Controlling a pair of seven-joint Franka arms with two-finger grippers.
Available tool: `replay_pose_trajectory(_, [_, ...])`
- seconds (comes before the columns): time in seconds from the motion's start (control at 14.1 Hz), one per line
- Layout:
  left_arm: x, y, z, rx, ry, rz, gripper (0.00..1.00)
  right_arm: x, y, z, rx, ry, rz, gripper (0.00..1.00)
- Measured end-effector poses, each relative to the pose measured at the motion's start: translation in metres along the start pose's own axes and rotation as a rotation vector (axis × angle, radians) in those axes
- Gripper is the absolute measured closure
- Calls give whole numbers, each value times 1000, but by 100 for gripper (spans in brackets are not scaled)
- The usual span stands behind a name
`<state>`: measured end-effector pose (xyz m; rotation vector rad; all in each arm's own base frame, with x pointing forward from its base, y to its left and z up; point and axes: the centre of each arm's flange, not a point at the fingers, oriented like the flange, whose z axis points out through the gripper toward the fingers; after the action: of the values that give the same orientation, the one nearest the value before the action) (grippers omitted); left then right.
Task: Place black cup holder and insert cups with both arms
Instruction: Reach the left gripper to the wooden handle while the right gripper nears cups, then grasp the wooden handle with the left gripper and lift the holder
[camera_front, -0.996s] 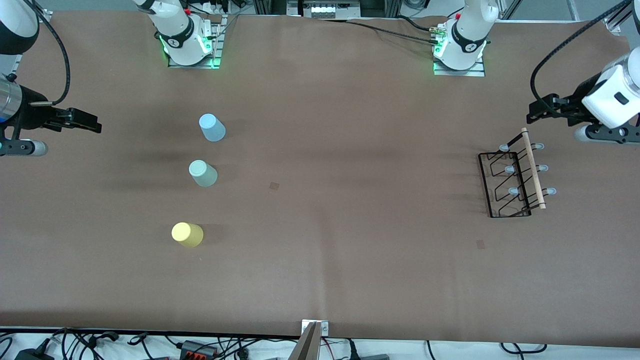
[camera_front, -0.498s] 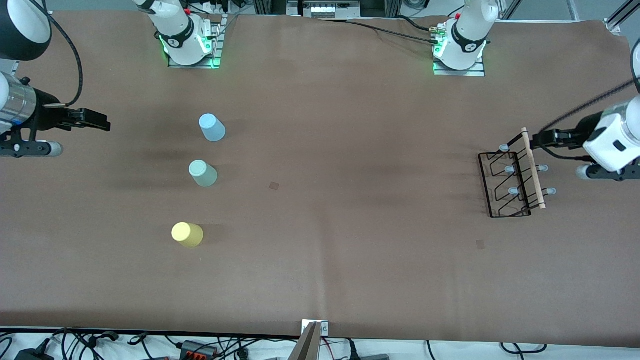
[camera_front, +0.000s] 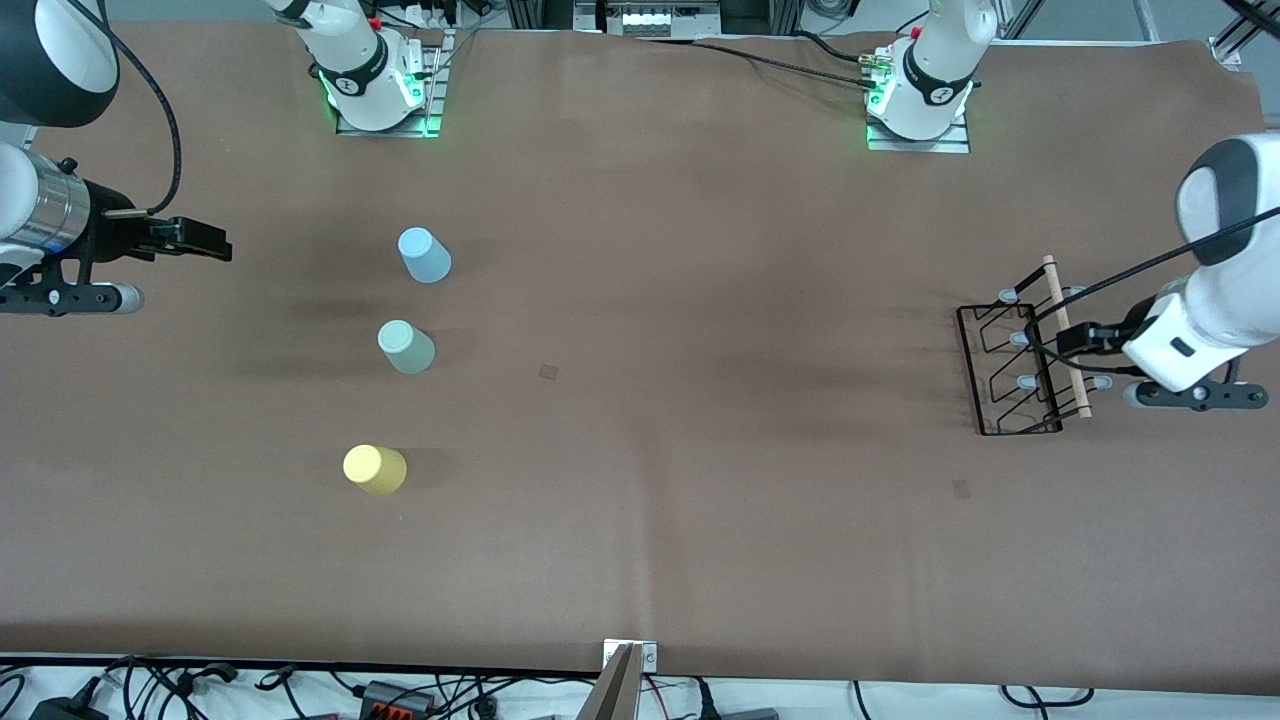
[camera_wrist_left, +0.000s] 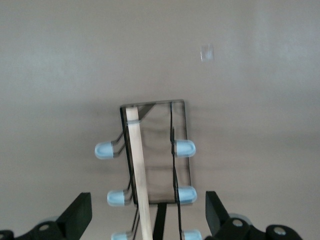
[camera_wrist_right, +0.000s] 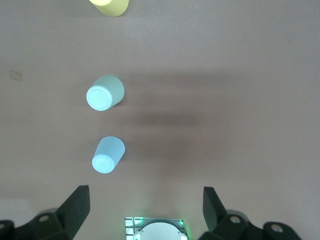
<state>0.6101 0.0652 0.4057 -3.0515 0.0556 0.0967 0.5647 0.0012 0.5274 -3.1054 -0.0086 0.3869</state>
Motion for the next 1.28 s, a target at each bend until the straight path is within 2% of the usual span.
replay_pose_trajectory(0.28, [-24,-14,44,2,94,18,2,4,-8,13,-3,-1,-15,0])
replay_pose_trajectory(0.5, [-53,-24,74,-5,80,13,7,4,-23,15,-10,2,-41,0])
replay_pose_trajectory(0.57, [-57,-24,78,-7,73,15,15,3,-26,15,-11,0,-45,0])
replay_pose_trajectory(0.71, [-60,-21,81,-9,64,20,20,2,-27,15,-12,-2,-47,0])
replay_pose_trajectory(0.78, [-62,-20,82,-10,61,22,28,2,-28,14,-12,0,-48,0])
replay_pose_trajectory(0.85, [-63,-19,84,-12,50,23,41,1,-28,13,-12,3,-49,0])
replay_pose_trajectory(1.0, [-68,-18,88,-19,3,25,64,2,-28,13,-12,10,-49,0])
replay_pose_trajectory(1.07, [-70,-17,88,-21,-12,26,72,3,-29,17,-12,15,-50,0])
replay_pose_trajectory(1.14, [-70,-16,88,-22,-17,27,80,3,-30,22,-13,19,-51,0])
replay_pose_trajectory(1.21, [-70,-16,87,-21,-17,27,80,3,-31,28,-14,24,-54,0])
replay_pose_trajectory(1.28, [-70,-16,85,-21,-14,28,84,3,-33,34,-14,37,-57,0])
